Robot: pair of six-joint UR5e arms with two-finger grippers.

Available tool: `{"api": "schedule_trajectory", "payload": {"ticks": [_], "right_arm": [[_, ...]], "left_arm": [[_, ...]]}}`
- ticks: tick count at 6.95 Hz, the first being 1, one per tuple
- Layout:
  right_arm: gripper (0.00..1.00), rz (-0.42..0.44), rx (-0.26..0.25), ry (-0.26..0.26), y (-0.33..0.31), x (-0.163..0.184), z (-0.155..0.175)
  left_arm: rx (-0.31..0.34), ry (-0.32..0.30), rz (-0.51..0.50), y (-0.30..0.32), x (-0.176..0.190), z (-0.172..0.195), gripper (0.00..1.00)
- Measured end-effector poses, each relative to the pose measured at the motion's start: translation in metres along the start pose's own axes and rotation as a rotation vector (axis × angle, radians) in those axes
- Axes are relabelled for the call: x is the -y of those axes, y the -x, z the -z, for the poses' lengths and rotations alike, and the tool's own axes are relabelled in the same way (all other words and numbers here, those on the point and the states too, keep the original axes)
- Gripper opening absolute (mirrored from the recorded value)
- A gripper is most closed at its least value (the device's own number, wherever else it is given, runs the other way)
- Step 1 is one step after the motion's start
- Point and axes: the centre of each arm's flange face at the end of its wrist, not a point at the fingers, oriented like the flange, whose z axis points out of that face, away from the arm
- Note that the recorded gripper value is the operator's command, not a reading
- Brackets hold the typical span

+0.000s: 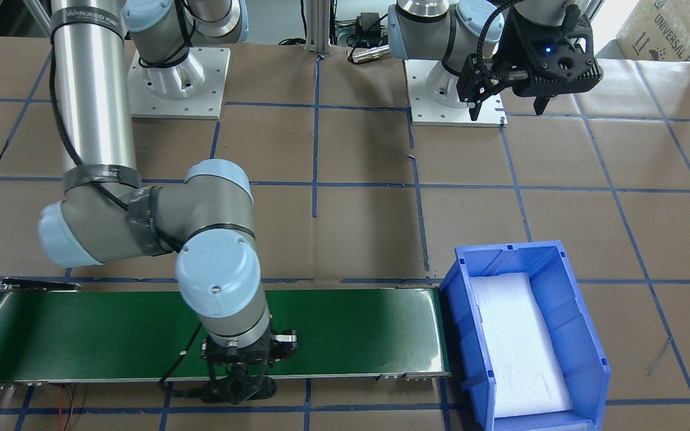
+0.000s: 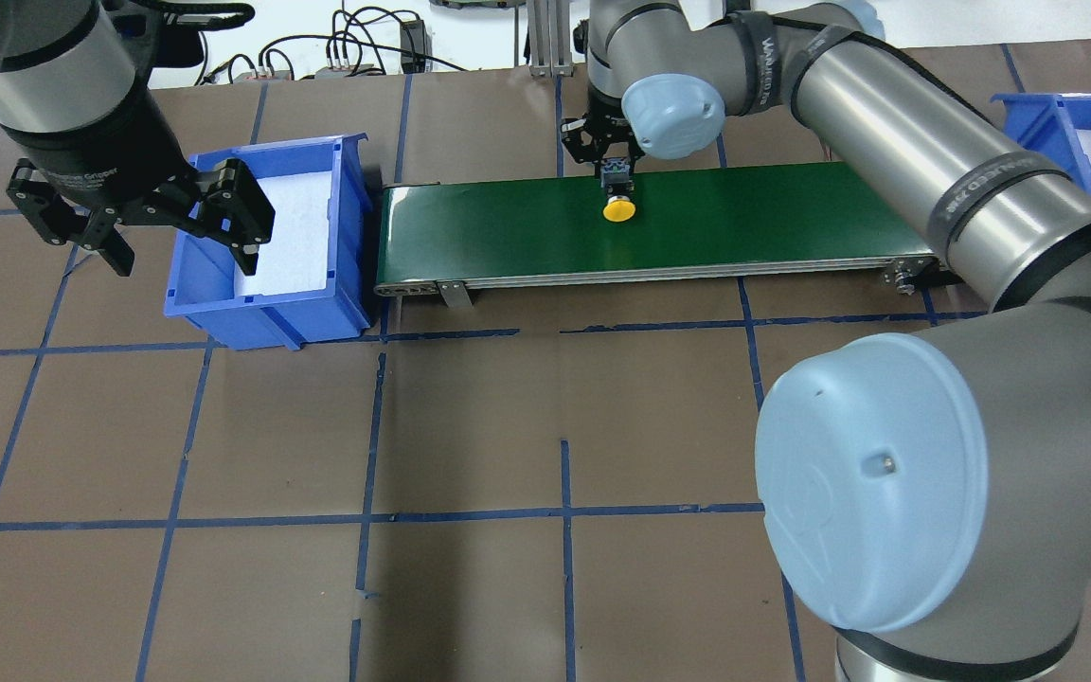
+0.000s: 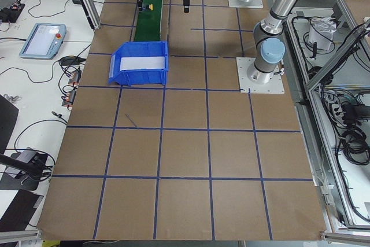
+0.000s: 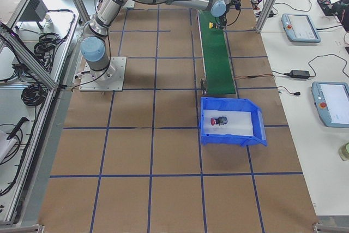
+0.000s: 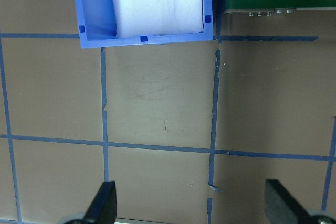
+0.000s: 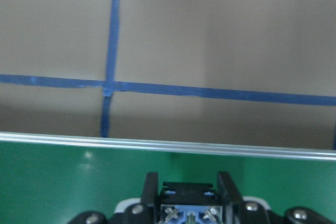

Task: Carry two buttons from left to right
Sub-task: 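Carry the yellow switch with the right gripper into the far bin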

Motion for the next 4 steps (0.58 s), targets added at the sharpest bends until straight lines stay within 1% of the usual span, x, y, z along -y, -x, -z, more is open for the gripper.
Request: {"api": "schedule_trajectory", "payload": {"ticks": [2, 4], "right_arm": [[0.08, 0.091, -0.007, 0.054, -0.115, 0.002, 0.021], [0.08, 0.161, -0.007, 0.087, -0.242, -0.007, 0.037]], "left_arm": [[-0.011, 0.005, 0.006, -0.003, 0.011, -0.004, 1.00], [-0.032, 0.015, 0.011, -0.006, 0.018, -0.008, 1.00]]}}
